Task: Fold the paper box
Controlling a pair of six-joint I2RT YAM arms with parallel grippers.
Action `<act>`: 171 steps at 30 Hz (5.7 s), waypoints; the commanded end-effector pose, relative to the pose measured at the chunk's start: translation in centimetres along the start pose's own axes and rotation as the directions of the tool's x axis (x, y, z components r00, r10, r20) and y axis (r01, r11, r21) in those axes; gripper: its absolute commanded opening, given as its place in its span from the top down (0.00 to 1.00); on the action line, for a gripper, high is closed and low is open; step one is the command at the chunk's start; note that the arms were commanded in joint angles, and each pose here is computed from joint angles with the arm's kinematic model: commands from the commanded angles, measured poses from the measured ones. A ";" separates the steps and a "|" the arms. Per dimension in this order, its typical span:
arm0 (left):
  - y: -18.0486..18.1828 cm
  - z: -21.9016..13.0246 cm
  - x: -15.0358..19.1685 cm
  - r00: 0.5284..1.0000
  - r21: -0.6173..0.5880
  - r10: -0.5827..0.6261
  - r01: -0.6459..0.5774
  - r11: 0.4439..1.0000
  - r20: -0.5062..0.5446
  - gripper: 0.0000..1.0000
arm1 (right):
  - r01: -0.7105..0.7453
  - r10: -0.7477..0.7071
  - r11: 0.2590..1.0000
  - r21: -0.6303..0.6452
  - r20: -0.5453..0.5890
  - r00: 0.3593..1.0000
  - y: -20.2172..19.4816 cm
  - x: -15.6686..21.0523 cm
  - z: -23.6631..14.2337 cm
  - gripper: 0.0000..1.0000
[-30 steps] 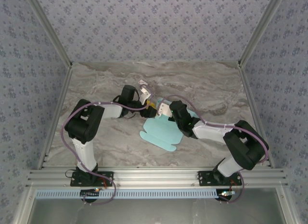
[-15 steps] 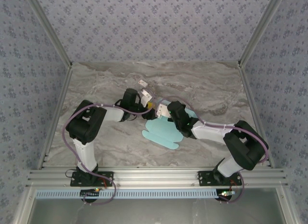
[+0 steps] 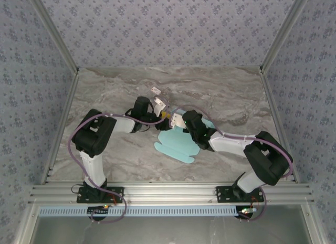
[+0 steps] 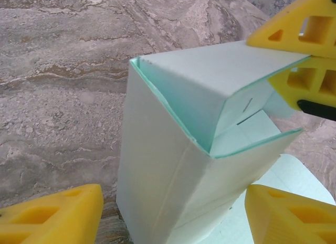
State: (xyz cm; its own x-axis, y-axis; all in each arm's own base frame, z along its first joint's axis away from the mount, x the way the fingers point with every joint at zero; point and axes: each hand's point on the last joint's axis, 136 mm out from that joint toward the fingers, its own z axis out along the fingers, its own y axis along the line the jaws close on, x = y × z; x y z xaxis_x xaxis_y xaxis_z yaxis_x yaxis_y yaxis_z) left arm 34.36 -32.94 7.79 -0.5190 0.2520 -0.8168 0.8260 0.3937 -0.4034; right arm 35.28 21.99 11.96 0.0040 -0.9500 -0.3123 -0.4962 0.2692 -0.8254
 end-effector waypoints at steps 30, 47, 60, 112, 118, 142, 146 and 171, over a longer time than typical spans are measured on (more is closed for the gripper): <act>3.6 -1.5 -2.0 0.992 -0.402 0.074 -0.028 0.915 0.101 0.72 | -0.057 0.059 0.996 -0.067 0.024 0.998 0.1 -2.2 -0.2 1.00; 9.4 -4.3 -0.8 0.984 -0.784 -0.012 0.150 0.602 0.178 0.90 | -0.110 0.116 0.986 -0.124 0.047 0.992 1.8 -3.4 -0.8 1.00; 11.8 -6.4 0.2 0.982 -0.897 -0.049 0.187 0.400 0.183 1.00 | -0.134 0.146 0.976 -0.172 0.063 0.987 2.8 -3.9 -1.3 1.00; 3.0 -4.3 -1.8 0.993 -0.466 -0.017 0.070 0.882 0.116 0.40 | -0.151 0.149 0.985 -0.078 -0.035 0.988 0.1 -1.6 -0.1 1.00; 3.8 -3.4 -1.0 0.996 -0.474 -0.023 0.059 0.878 0.081 0.51 | -0.154 0.152 0.985 -0.078 -0.032 0.988 -0.1 -1.8 -0.1 1.00; 4.4 -1.6 -1.6 0.993 -0.454 0.024 0.032 0.890 0.118 0.75 | -0.020 0.020 0.995 -0.097 -0.003 1.000 2.1 -2.8 0.0 1.00; 4.0 -1.7 -1.2 0.992 -0.443 0.077 -0.025 0.896 0.099 0.75 | 0.043 -0.043 0.996 -0.078 0.001 0.999 2.1 -2.5 0.1 1.00; 5.1 -3.3 -2.2 0.970 -0.511 0.133 -0.011 0.859 0.201 0.71 | 0.114 -0.111 0.990 -0.080 0.039 0.993 2.8 -3.1 -0.1 1.00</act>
State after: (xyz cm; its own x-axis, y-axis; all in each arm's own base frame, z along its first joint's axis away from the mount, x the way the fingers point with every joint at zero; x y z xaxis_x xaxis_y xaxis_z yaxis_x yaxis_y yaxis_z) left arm 36.95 -29.80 7.88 -0.3798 0.1891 -0.9055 0.6776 0.7232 -0.1332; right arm 35.22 25.47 12.17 0.0750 -0.9635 -0.2571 -0.5023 0.1862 -0.8444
